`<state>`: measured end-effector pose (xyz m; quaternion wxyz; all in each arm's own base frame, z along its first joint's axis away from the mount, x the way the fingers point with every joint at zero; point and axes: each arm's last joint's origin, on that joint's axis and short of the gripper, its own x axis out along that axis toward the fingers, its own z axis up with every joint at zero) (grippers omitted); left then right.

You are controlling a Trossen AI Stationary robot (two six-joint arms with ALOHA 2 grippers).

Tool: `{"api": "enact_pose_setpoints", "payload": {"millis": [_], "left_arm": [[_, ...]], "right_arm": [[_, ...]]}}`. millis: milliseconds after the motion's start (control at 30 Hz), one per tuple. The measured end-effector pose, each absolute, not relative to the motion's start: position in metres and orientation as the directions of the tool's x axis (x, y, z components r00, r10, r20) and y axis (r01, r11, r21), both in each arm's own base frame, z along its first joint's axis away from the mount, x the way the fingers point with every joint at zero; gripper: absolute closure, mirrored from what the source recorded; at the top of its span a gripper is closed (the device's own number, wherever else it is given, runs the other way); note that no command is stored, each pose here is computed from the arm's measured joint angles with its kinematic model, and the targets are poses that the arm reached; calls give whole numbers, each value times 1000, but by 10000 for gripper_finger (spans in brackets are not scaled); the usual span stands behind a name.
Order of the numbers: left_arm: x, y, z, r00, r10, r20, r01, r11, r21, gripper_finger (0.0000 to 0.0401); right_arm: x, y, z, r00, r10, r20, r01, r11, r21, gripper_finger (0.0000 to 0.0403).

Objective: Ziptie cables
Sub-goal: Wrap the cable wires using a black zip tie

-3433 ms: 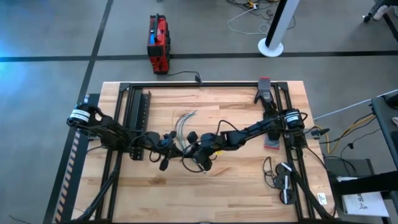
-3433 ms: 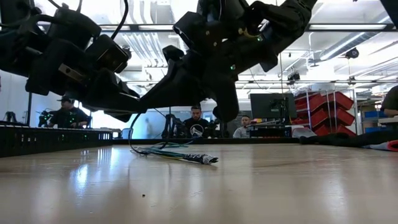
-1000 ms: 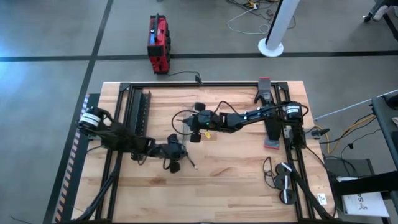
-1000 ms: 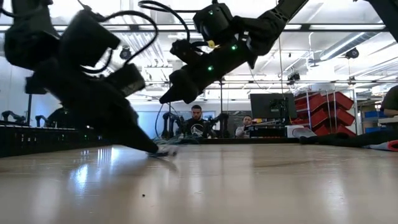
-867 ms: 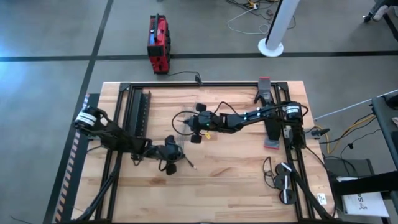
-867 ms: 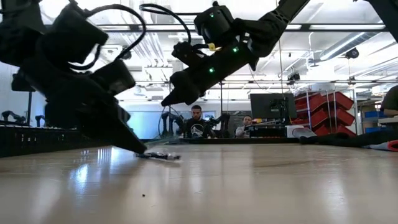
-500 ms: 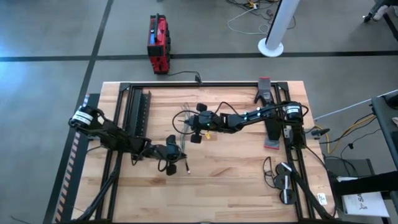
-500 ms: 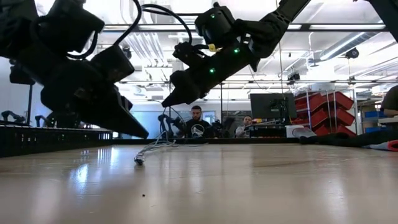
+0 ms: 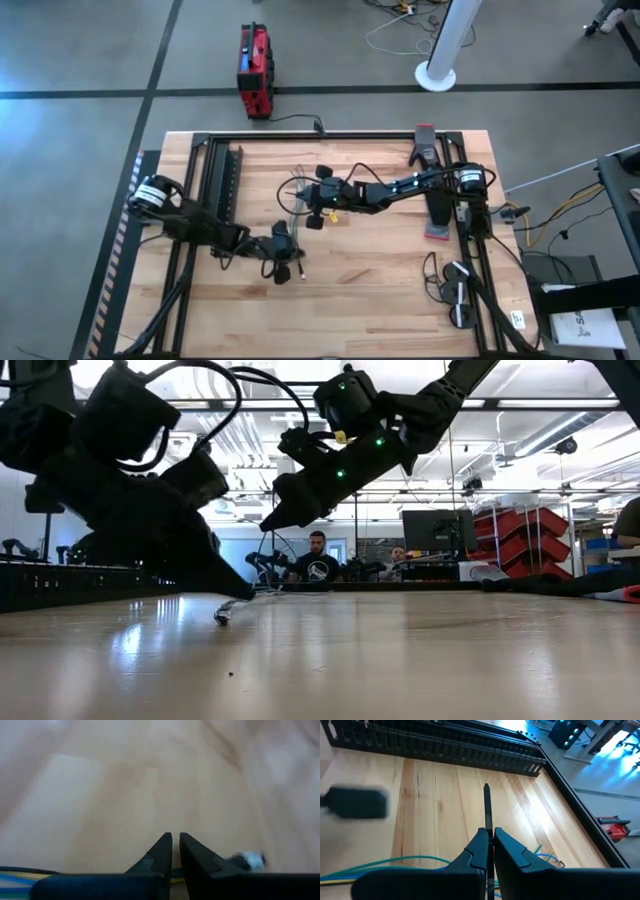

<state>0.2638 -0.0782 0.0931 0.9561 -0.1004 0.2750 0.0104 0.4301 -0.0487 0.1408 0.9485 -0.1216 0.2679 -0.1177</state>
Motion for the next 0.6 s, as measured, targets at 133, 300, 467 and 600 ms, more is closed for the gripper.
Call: {"api": "enact_pose_setpoints", "payload": {"millis": [133,300,467,600], "left_arm": [[271,-87,93,823,-152,-547,-10,960,-281,381],[269,-96,97,791,-223,-570,27,943,-332,381],[265,-103,106,791,-266,-551,70,934,-351,381],[264,-106,110,795,-278,-539,88,932,-351,381]], "right_arm": [[430,-49,141,828,-288,-482,157,943,-294,400],[430,-49,140,826,-285,-486,153,944,-294,400],[430,-49,140,826,-285,-487,148,942,-301,400],[429,-52,140,824,-291,-487,154,941,-301,400]]}}
